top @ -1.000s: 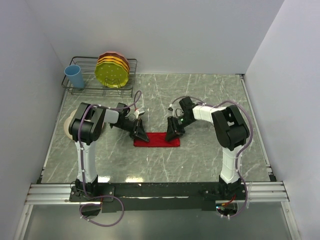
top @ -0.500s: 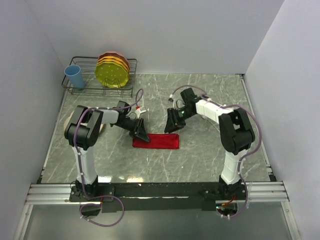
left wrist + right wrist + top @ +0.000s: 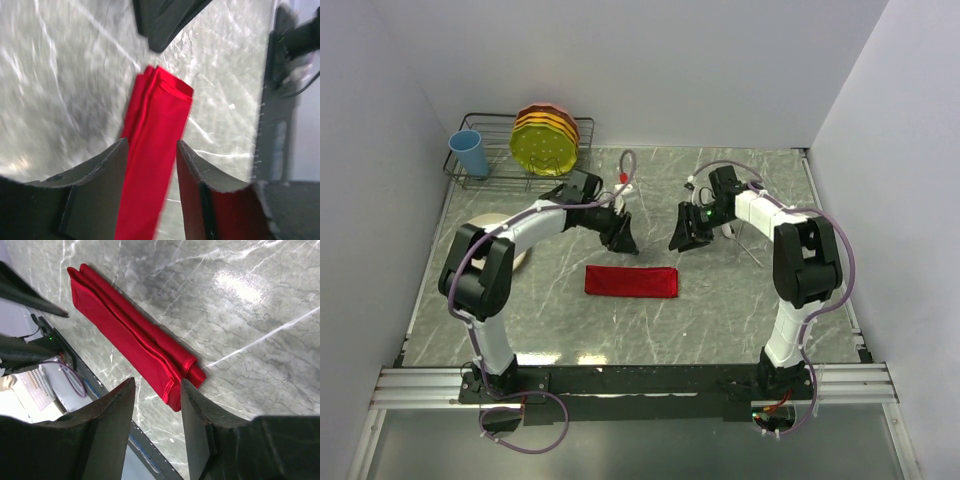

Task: Fold the napkin into a case and place the utensils inside
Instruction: Pick up the top corner of the smaller rectangle folded napkin from the folded napkin.

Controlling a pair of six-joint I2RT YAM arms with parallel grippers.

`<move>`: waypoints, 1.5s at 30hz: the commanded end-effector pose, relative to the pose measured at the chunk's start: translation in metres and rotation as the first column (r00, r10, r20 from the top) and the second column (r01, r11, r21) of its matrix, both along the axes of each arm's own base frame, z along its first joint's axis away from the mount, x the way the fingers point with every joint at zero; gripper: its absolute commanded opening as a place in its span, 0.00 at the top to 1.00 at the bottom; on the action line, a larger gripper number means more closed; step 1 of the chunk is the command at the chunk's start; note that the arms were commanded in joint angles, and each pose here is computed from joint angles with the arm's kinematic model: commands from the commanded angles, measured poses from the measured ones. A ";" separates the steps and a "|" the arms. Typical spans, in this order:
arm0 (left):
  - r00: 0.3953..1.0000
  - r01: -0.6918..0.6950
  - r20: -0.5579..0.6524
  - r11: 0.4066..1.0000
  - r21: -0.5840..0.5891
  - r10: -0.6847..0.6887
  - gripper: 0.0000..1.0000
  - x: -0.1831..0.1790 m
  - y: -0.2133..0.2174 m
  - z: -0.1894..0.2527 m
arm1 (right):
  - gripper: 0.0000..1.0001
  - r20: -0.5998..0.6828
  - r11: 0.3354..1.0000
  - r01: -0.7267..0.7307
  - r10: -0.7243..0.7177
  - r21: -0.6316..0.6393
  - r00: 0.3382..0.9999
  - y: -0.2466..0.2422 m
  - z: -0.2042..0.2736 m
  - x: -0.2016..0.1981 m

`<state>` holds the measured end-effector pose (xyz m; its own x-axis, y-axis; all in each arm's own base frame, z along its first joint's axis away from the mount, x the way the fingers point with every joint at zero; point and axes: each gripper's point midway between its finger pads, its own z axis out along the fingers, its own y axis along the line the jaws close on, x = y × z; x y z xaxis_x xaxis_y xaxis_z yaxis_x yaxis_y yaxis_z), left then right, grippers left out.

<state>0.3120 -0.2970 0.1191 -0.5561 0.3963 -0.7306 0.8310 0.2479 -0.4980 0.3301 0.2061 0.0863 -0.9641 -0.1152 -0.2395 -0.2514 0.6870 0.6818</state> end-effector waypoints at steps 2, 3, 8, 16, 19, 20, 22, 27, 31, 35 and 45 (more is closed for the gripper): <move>0.922 0.217 0.311 0.973 0.080 -0.232 0.49 0.007 -0.023 -0.010 | 0.50 -0.024 1.000 0.006 -0.006 -0.024 1.000 -0.004 -0.010 0.004; 0.906 0.254 0.326 0.963 0.093 -0.271 0.49 0.001 -0.029 -0.012 | 0.50 -0.032 1.000 0.010 -0.011 -0.023 0.999 -0.005 -0.012 0.004; 0.818 0.384 0.384 0.904 0.189 -0.428 0.49 -0.009 -0.045 -0.032 | 0.52 -0.072 0.999 0.036 -0.039 -0.037 0.997 -0.009 -0.020 0.000; 0.777 0.434 0.387 0.868 0.241 -0.496 0.48 -0.018 -0.067 -0.054 | 0.62 -0.151 0.993 0.096 -0.105 -0.063 0.983 -0.020 -0.032 -0.010; 0.772 0.437 0.390 0.864 0.249 -0.503 0.50 -0.018 -0.074 -0.058 | 0.62 -0.159 0.994 0.091 -0.100 -0.064 0.982 -0.021 -0.034 -0.013; 0.772 0.435 0.392 0.865 0.250 -0.501 0.50 -0.016 -0.076 -0.059 | 0.62 -0.157 0.994 0.093 -0.102 -0.064 0.982 -0.023 -0.033 -0.013; 0.774 0.438 0.380 0.862 0.256 -0.506 0.50 -0.017 -0.079 -0.064 | 0.62 -0.155 0.994 0.092 -0.101 -0.064 0.983 -0.024 -0.033 -0.013; 0.773 0.438 0.382 0.862 0.255 -0.506 0.50 -0.015 -0.087 -0.063 | 0.63 -0.154 0.994 0.085 -0.094 -0.063 0.984 -0.025 -0.033 -0.013; 0.767 0.464 0.368 0.850 0.249 -0.526 0.55 -0.021 -0.088 -0.064 | 0.62 -0.155 0.995 0.082 -0.091 -0.063 0.984 -0.025 -0.034 -0.014; 0.762 0.475 0.369 0.846 0.242 -0.533 0.68 -0.025 -0.088 -0.060 | 0.62 -0.155 0.995 0.079 -0.089 -0.065 0.984 -0.026 -0.035 -0.012; 0.775 0.461 0.355 0.851 0.251 -0.524 0.56 -0.027 -0.083 -0.065 | 0.62 -0.152 0.995 0.079 -0.088 -0.061 0.985 -0.026 -0.033 -0.007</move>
<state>0.2858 -0.3724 0.0440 0.0348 0.6858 -0.7270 0.9766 -0.1777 -0.1209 0.3166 0.1827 0.0502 -0.9965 -0.0384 -0.0738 -0.0781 0.7376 0.6707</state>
